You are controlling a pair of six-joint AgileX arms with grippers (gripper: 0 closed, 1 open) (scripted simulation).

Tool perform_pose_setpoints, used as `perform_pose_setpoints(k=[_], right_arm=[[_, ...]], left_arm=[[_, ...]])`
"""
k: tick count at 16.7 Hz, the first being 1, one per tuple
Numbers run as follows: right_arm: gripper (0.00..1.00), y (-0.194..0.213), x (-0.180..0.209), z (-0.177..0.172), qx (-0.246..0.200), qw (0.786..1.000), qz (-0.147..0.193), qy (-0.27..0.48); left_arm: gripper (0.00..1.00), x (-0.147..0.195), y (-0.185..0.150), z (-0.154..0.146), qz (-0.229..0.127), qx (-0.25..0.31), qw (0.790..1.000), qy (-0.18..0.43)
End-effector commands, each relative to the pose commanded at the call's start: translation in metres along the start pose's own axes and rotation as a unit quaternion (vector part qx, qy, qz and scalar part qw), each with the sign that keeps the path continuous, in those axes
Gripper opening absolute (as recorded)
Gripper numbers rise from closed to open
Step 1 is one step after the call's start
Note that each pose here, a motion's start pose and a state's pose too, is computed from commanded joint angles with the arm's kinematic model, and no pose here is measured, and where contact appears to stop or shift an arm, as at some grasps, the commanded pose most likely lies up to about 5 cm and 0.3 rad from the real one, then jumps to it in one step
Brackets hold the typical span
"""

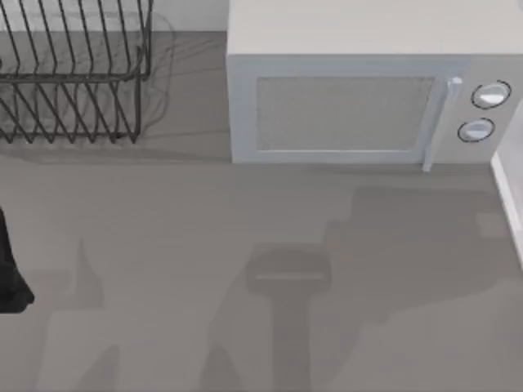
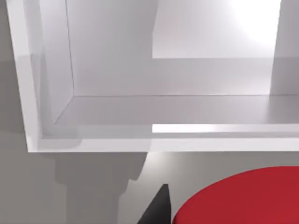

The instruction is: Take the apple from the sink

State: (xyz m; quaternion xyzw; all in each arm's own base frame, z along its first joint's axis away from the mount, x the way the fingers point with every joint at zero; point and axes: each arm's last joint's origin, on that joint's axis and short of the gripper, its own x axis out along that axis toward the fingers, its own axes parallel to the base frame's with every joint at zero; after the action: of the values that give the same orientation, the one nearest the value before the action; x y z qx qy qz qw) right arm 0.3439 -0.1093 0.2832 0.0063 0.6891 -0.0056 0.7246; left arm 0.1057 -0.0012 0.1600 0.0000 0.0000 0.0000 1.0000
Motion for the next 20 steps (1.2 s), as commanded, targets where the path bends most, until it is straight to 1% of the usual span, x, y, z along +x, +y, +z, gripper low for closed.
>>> perform_pose_setpoints(k=[3,5,7,9,12,14,17,20], right_arm=[[0.00,0.013,0.001,0.002,0.000,1.000,0.001,0.003],[0.00,0.039,0.003,0.004,0.001,1.000,0.003,0.007],[0.00,0.080,0.005,0.004,0.000,1.000,0.004,0.012],[0.00,0.130,0.007,-0.003,-0.002,1.000,0.004,0.017],[0.00,0.200,0.009,-0.027,-0.004,1.000,0.002,0.023],[0.00,0.231,0.010,-0.045,-0.003,1.000,0.001,0.025],[0.00,0.251,0.010,-0.061,-0.003,1.000,-0.001,0.025],[0.00,0.252,0.010,-0.063,-0.003,1.000,-0.001,0.025]], left_arm=[[1.00,0.000,0.000,0.000,0.000,0.000,1.000,0.000],[1.00,0.000,0.000,0.000,0.000,0.000,1.000,0.000],[1.00,0.000,0.000,0.000,0.000,0.000,1.000,0.000],[1.00,0.000,0.000,0.000,0.000,0.000,1.000,0.000],[1.00,0.000,0.000,0.000,0.000,0.000,1.000,0.000],[1.00,0.000,0.000,0.000,0.000,0.000,1.000,0.000],[1.00,0.000,0.000,0.000,0.000,0.000,1.000,0.000],[1.00,0.000,0.000,0.000,0.000,0.000,1.000,0.000]])
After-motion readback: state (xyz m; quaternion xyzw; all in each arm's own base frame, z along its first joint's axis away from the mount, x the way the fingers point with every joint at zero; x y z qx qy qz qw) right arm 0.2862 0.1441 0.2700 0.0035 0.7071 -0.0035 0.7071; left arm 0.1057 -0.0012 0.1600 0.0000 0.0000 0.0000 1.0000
